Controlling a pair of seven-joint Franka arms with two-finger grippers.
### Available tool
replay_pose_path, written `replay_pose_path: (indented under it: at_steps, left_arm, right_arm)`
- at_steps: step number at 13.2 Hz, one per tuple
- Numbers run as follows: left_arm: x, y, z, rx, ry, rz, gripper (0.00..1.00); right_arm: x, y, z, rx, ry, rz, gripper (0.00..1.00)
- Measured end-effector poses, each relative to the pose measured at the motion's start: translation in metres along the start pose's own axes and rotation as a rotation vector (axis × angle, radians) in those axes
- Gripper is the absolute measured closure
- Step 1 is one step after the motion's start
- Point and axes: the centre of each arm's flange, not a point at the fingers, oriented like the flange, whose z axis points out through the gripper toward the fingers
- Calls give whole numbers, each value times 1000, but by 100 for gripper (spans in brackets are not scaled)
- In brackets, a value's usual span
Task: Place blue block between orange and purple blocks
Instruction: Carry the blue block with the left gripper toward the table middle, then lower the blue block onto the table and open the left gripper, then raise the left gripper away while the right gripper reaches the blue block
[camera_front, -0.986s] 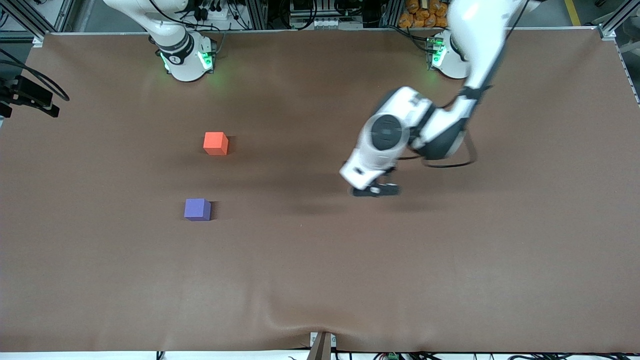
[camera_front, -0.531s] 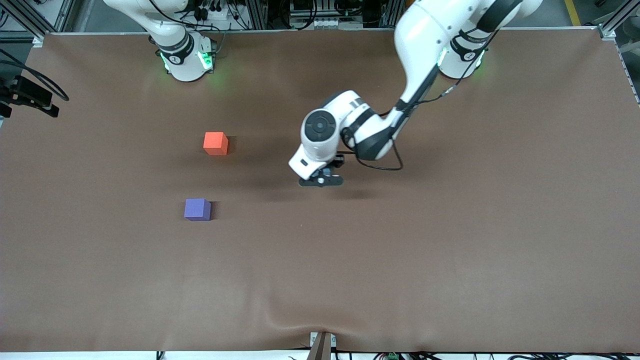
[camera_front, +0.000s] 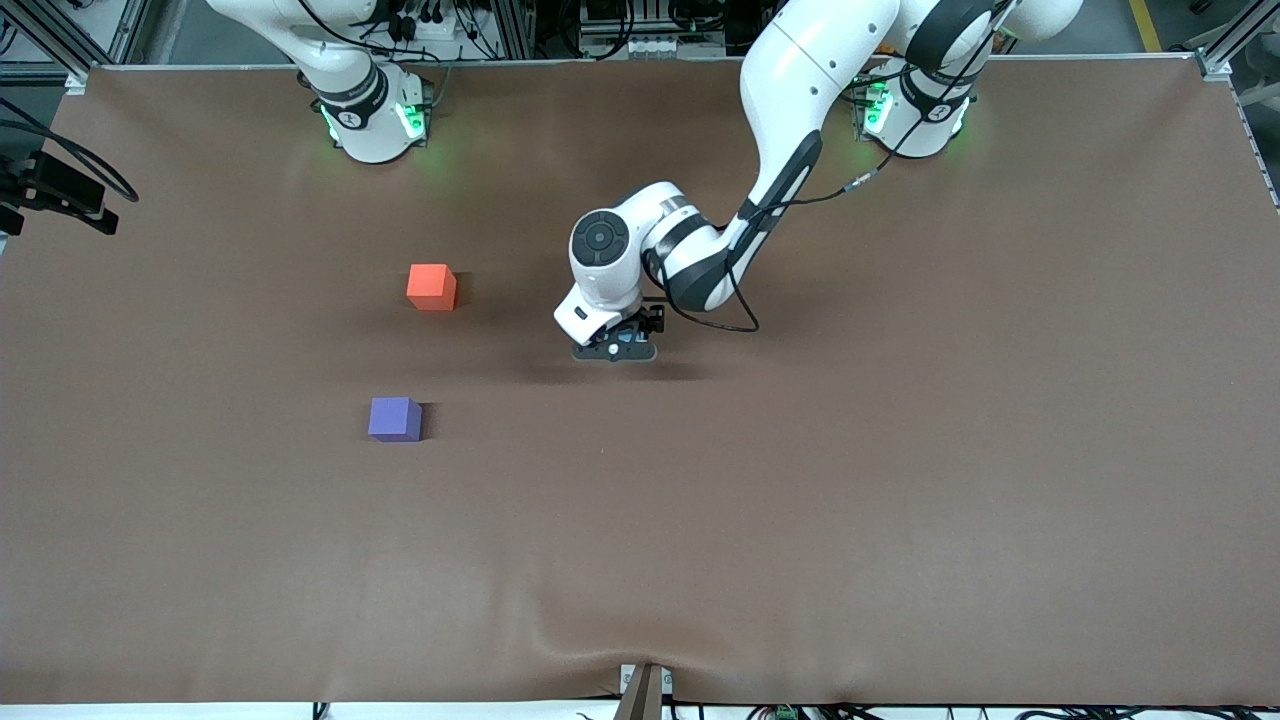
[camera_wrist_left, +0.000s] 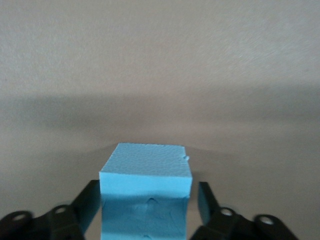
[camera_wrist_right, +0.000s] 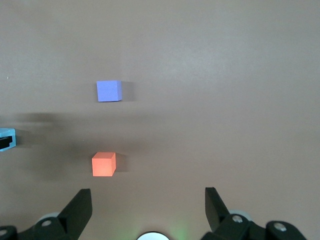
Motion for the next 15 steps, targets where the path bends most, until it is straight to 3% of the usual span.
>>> replay_pose_path:
  at_steps: [1,4,8,12,15]
  left_arm:
    - [3,2,-12,-10,11,-2,0]
    - [15,-6,-83,-21,43,-22,0]
    - [57,-97,-219,14,49,-154,0]
    - [99,-213,-282,50,12,-203,0]
    - [115,-276,-304,65,-16,-221,0]
  right_arm:
    - [0,0,0,0,0,0,0]
    - [0,-1,0,1,1,-3,0]
    - [8,-4,11,1,-19,-9,0]
    - [46,-2,76,-15,-140,-13,0]
    - [56,-18,94,-17,-171,-43,0]
